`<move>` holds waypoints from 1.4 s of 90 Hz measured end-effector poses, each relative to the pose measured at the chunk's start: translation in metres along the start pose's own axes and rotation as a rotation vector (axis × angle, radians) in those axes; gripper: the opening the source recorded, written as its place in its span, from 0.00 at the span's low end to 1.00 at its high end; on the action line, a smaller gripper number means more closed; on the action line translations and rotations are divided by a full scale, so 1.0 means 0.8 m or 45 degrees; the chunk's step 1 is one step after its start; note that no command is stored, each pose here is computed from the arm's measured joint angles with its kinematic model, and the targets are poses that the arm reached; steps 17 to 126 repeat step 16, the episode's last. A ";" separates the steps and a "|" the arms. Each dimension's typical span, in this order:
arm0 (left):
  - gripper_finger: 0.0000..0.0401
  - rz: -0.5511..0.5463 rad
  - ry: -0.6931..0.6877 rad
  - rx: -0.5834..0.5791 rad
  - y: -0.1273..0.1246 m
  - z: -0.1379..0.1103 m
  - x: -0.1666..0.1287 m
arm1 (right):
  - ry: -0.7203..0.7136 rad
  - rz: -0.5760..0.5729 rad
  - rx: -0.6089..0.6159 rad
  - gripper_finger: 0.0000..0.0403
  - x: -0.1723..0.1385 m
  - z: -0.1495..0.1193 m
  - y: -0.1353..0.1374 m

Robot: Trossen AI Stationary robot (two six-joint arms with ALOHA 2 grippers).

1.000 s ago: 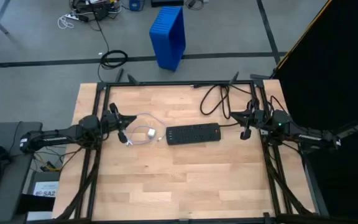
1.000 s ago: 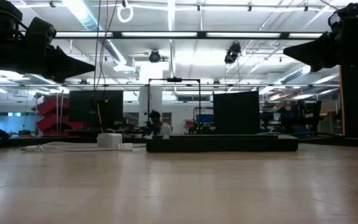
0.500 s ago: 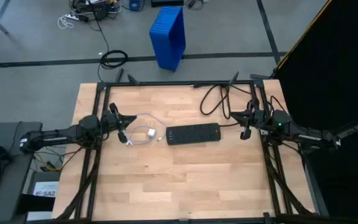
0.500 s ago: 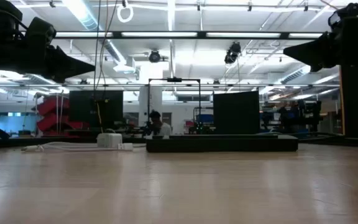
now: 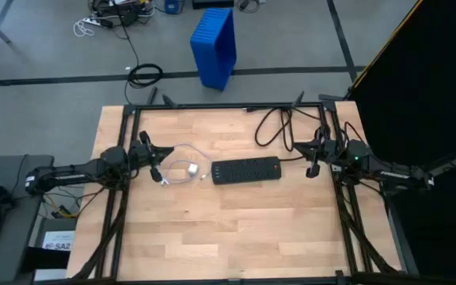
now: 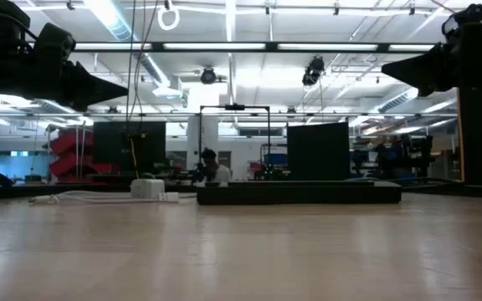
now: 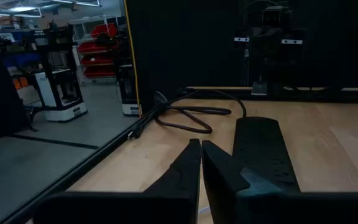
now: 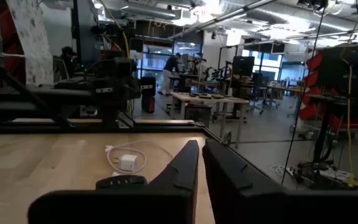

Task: Insert USB
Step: Return to Home Position

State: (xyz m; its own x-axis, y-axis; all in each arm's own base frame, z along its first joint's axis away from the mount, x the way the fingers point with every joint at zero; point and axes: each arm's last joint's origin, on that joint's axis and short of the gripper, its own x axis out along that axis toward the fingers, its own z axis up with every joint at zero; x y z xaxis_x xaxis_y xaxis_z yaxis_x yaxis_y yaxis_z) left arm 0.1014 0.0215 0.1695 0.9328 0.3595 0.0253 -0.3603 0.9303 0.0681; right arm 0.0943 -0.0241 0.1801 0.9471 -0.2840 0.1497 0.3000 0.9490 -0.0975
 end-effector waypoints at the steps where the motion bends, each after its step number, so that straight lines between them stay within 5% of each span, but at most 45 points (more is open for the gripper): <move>1: 0.00 0.000 0.000 0.000 0.000 0.000 0.000 | 0.000 0.000 0.000 0.02 0.000 0.000 0.000; 126: 0.00 0.000 0.000 0.000 0.000 0.000 0.000 | -0.001 0.000 0.000 0.01 0.000 0.000 0.000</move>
